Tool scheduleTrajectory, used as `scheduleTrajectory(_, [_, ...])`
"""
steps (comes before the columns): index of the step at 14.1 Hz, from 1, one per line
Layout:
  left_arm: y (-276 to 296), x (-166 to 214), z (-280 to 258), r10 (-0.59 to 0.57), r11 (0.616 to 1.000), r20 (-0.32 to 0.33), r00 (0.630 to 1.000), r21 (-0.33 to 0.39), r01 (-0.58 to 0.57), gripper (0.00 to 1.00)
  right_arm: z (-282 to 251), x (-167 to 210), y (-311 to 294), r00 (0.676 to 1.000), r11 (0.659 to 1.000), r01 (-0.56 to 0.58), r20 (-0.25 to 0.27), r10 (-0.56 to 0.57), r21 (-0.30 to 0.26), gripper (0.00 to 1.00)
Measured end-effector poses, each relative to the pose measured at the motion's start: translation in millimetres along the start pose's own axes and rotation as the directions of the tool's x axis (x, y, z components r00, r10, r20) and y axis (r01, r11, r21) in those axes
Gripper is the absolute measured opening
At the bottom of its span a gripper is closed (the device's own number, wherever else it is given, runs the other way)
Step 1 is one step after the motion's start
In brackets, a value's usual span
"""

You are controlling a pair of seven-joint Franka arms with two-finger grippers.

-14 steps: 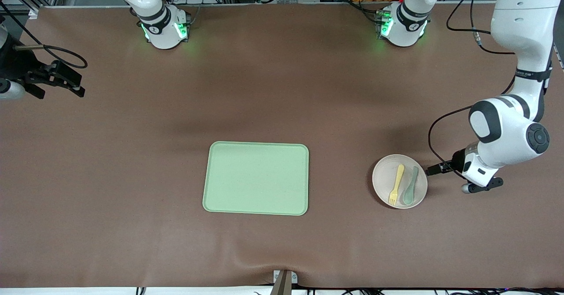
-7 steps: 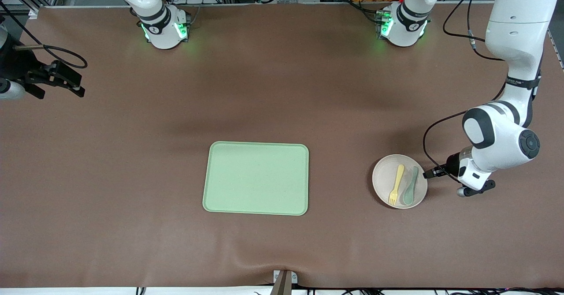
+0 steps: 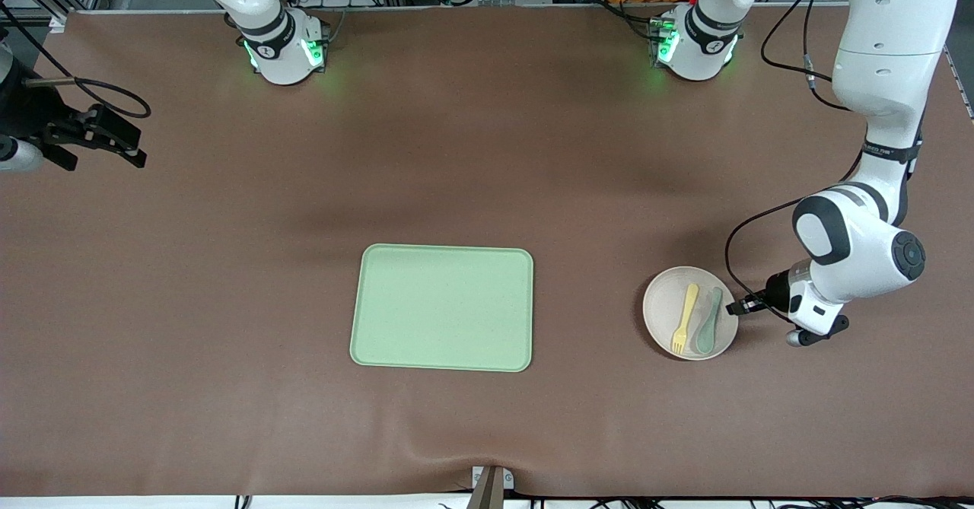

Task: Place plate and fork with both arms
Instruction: 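Lower the left gripper and grasp the white plate's rim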

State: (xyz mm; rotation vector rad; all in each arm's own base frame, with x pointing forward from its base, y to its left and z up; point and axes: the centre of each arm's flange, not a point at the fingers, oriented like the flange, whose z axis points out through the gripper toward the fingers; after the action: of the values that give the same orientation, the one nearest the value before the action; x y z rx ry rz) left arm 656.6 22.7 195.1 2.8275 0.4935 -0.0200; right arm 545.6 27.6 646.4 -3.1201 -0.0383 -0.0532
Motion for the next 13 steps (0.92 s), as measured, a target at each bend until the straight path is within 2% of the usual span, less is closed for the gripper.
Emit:
scheduleTrajectory(1, [0.9, 0.2, 1.1, -0.007, 1.0, 0.001, 1.0, -0.008, 0.007, 0.3, 0.0, 0.0, 0.0, 1.0, 1.0, 0.0, 0.0, 0.0, 0.0, 1.0])
scheduleTrajectory(2, [1.5, 0.2, 2.1, -0.017, 1.0, 0.002, 1.0, -0.017, 0.017, 0.17, 0.0, 0.0, 0.0, 1.0, 1.0, 0.0, 0.0, 0.0, 0.0, 1.0])
scheduleTrajectory(3, [1.8, -0.2, 3.7, -0.023, 0.999, 0.004, 1.0, -0.025, 0.024, 0.1, 0.0, 0.0, 0.1, 1.0, 1.0, 0.0, 0.0, 0.0, 0.0, 1.0])
scheduleTrajectory(4, [1.9, -0.5, 5.5, -0.031, 0.999, 0.007, 0.999, -0.031, 0.031, 0.1, 0.0, 0.0, 0.1, 1.0, 1.0, 0.0, 0.0, 0.0, 0.0, 1.0])
scheduleTrajectory(5, [1.6, -0.3, 6.6, -0.038, 0.999, 0.008, 0.999, -0.036, 0.038, 0.04, 0.0, 0.0, 0.1, 1.0, 1.0, 0.0, 0.0, 0.0, 0.0, 1.0])
scheduleTrajectory(10, [4.7, -0.5, 6.7, -0.037, 0.998, 0.009, 0.999, -0.042, 0.037, 0.04, 0.0, 0.0, 0.4, 1.0, 1.0, -0.001, 0.0, 0.001, 0.0, 1.0])
scheduleTrajectory(13, [28.3, -4.7, 8.7, -0.005, 0.998, 0.014, 1.0, -0.065, 0.005, 0.04, 0.0, 0.0, 0.7, 1.0, 1.0, -0.001, 0.0, 0.001, 0.0, 1.0])
